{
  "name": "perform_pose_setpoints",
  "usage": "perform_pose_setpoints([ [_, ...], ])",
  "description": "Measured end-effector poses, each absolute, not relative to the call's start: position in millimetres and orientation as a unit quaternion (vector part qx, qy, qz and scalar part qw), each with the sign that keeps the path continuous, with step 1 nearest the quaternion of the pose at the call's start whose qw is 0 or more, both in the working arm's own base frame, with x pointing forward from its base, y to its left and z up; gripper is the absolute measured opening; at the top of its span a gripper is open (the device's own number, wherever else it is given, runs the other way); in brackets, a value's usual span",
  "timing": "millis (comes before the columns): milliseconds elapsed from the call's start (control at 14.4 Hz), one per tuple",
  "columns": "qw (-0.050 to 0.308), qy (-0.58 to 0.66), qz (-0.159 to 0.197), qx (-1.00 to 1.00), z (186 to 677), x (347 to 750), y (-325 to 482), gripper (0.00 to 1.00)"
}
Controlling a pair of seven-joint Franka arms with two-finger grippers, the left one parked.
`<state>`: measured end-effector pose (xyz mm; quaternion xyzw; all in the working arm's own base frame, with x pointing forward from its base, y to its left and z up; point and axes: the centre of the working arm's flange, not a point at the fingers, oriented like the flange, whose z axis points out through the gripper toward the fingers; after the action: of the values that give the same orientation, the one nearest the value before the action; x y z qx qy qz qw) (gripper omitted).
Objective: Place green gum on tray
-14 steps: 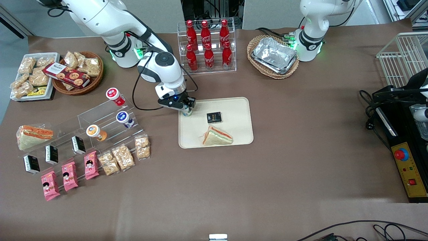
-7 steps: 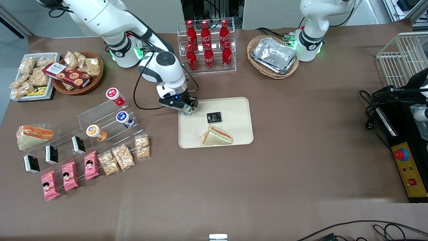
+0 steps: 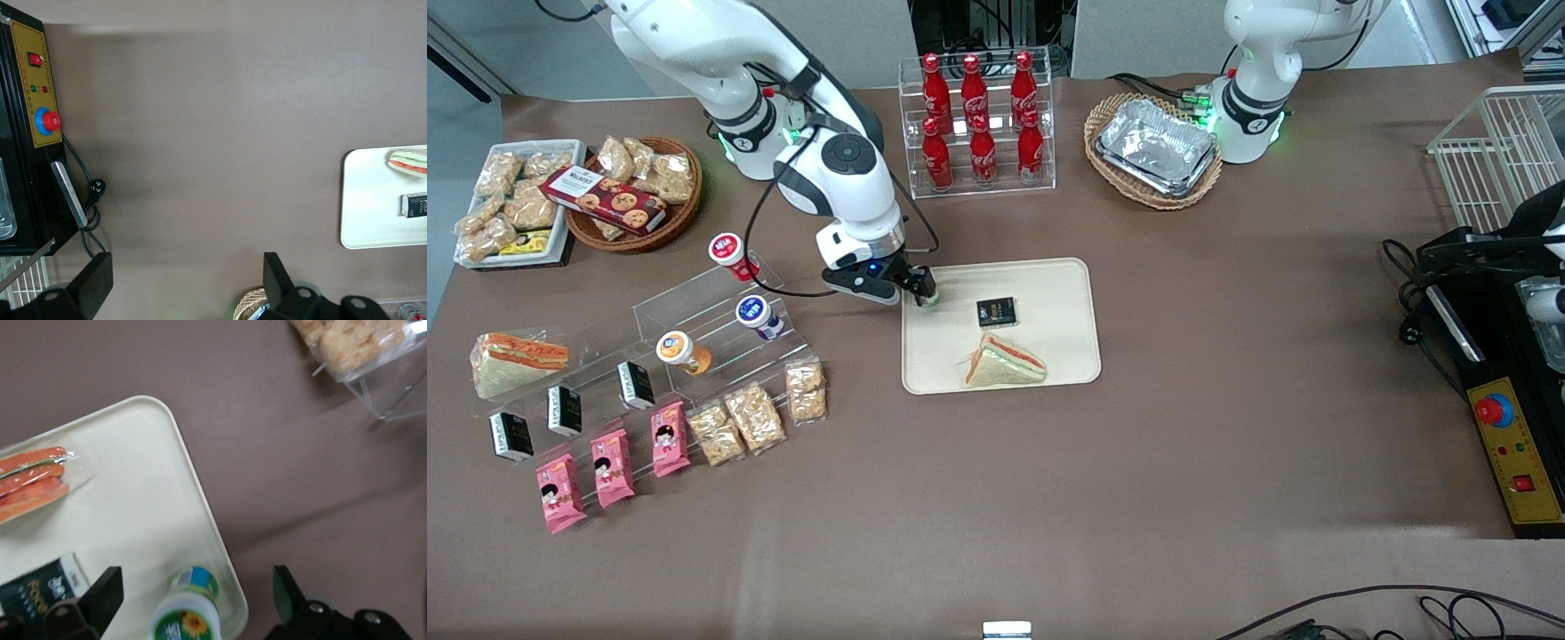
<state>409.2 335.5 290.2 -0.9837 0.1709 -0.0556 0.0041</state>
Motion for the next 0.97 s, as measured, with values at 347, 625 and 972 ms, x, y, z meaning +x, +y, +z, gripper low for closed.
perform_pose_setpoints([
  [347, -0.012, 0.118, 0.014, -0.993, 405, 470, 290, 1.0],
  [625, -0.022, 0.048, 0.037, -0.998, 462, 511, 178, 1.0],
  [972, -0.002, -0.022, 0.038, -0.999, 537, 529, 24, 1.0],
])
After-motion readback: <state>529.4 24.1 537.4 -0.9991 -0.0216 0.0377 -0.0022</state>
